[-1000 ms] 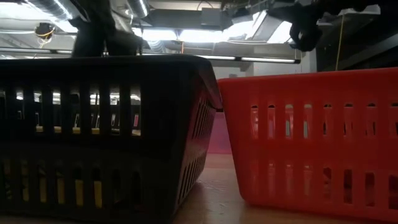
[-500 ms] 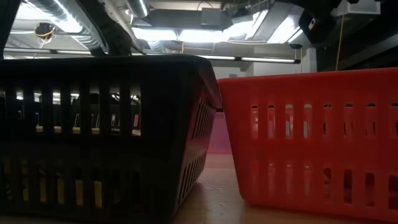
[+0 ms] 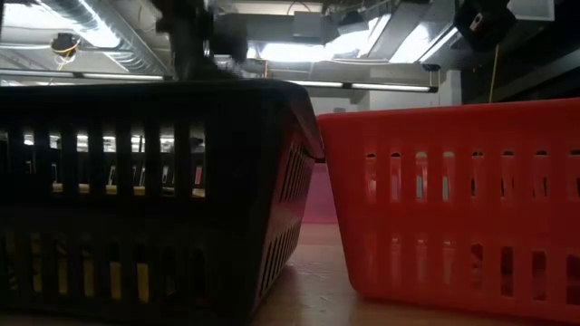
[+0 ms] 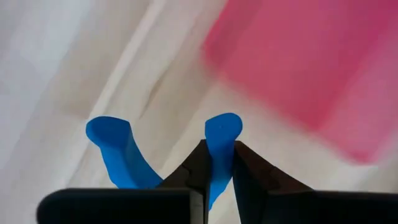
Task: Pick & Place School Supplies
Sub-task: Put the blue paper puncher into the pink bin, then return to Home Position
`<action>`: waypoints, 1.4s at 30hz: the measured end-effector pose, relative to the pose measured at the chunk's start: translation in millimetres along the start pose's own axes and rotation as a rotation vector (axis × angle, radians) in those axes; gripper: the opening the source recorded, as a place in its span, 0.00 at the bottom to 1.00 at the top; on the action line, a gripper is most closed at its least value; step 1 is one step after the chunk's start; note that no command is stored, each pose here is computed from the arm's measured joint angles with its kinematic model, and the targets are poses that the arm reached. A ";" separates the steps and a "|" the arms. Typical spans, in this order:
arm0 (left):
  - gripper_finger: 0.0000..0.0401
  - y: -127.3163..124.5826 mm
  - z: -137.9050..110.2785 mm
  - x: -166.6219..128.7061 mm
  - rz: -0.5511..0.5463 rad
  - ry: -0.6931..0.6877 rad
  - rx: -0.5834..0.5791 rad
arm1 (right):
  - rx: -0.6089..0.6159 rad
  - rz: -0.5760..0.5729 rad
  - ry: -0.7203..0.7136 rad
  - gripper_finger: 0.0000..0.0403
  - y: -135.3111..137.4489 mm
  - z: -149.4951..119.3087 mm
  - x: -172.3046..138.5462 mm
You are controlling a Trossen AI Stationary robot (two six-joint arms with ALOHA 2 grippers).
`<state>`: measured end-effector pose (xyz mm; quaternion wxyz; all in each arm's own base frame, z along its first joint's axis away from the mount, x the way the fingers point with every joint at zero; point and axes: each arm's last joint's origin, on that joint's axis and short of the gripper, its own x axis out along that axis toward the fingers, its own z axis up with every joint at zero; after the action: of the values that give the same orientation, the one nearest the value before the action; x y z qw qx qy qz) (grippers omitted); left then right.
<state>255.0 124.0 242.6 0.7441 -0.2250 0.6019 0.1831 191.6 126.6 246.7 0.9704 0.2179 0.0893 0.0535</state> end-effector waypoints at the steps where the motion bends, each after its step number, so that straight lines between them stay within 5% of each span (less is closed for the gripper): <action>1: 0.09 -2.2 3.9 -14.2 -0.035 -0.052 0.004 | -0.001 -0.003 -0.002 0.48 1.1 -0.7 -0.8; 6: 0.09 -24.7 22.0 -67.5 -0.321 -0.254 0.004 | -0.006 0.006 0.001 0.48 6.1 -3.7 -3.9; 10: 0.09 -50.3 41.8 -57.8 -0.461 -0.250 -0.052 | -0.009 -0.015 -0.012 0.48 7.6 -4.6 -5.4; 17: 0.09 -69.4 81.9 4.7 -0.473 -0.073 -0.113 | -0.008 -0.020 -0.011 0.48 7.4 -5.0 -5.5; 26: 0.09 -96.7 110.3 54.3 -0.434 0.071 0.115 | -0.017 -0.004 0.006 0.48 11.0 -8.1 -8.0; 35: 0.43 -99.6 118.3 12.4 -0.375 0.009 0.271 | -0.027 0.018 0.016 0.48 15.1 -10.4 -10.6; 38: 0.49 -109.3 113.8 -3.3 -0.370 -0.027 0.310 | -0.027 0.019 0.016 0.48 15.2 -10.5 -10.7; 42: 0.51 -110.8 92.2 -8.7 -0.218 0.089 0.322 | -0.031 0.038 0.026 0.48 18.9 -12.9 -13.3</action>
<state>388.4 83.1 279.9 0.7586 -0.1747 0.6276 -0.0074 174.8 147.1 245.4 0.9712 0.2038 0.0971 0.0761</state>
